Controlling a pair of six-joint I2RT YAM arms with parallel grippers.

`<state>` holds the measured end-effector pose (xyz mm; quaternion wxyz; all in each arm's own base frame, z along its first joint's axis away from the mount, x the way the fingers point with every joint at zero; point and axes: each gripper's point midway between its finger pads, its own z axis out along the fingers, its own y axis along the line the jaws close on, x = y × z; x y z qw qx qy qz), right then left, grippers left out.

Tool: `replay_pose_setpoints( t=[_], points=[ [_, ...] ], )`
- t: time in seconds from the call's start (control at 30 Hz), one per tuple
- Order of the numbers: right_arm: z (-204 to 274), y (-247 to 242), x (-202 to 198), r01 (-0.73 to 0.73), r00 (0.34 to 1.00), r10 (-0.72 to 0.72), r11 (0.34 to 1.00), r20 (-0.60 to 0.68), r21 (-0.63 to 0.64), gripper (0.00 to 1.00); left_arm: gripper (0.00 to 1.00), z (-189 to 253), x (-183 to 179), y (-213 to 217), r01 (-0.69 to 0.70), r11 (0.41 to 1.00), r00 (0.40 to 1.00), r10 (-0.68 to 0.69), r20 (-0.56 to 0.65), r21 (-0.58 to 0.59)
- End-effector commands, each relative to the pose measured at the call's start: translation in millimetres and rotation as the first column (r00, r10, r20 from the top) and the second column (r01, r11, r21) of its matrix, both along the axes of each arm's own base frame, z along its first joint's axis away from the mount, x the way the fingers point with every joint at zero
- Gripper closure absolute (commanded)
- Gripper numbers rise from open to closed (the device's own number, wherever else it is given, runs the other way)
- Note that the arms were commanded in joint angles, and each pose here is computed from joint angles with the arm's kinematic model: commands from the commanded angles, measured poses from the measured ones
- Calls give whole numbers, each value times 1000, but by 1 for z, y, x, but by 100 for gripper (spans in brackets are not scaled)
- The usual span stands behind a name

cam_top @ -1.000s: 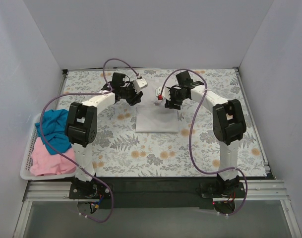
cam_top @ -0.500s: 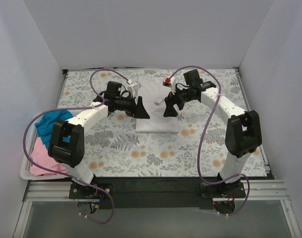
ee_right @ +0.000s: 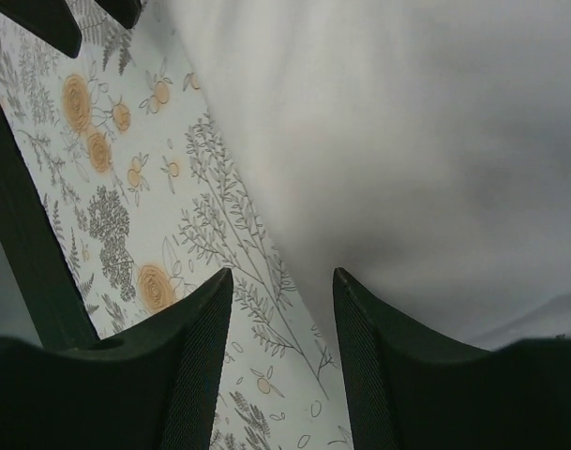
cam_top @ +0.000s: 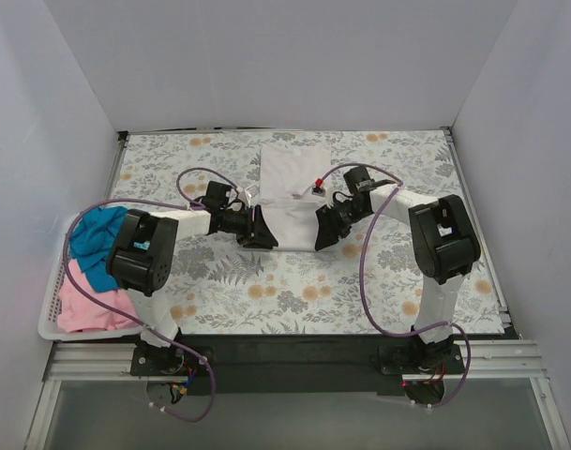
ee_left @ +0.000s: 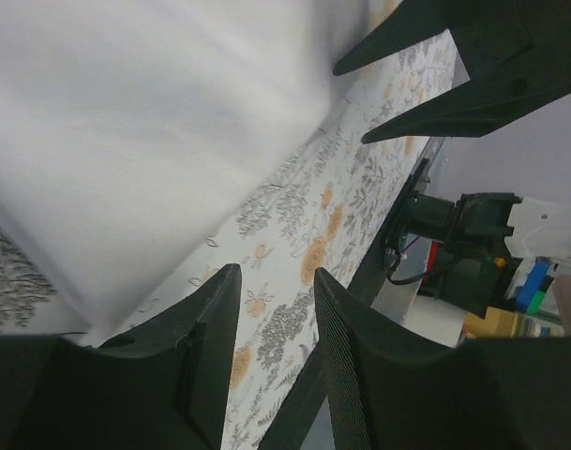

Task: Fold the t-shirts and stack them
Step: Fold the tshirt

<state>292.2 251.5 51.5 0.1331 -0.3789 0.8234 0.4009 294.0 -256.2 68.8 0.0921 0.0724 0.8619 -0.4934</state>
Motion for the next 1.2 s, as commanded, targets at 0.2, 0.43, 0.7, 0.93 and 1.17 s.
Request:
replay_pose_setpoints(
  t=[0.2,0.43,0.7,0.93,1.17],
  points=[
    [-39,-15,5,146,973,-140,989,-183,20,50,66,-53,20,27,-163,987,975,161,-153,-3],
    [-16,-38,6,177,968,-170,984,-185,23,50,68,-16,17,35,-98,993,992,92,-84,-71],
    [66,-48,38,-81,923,88,996,375,-35,48,58,64,30,45,127,991,871,-136,473,51],
    [37,-60,30,-277,684,404,914,607,-296,48,60,31,28,52,189,867,456,-494,740,462],
    [19,-41,20,-349,500,519,853,693,-387,48,62,3,16,25,200,798,204,-602,772,569]
  ],
)
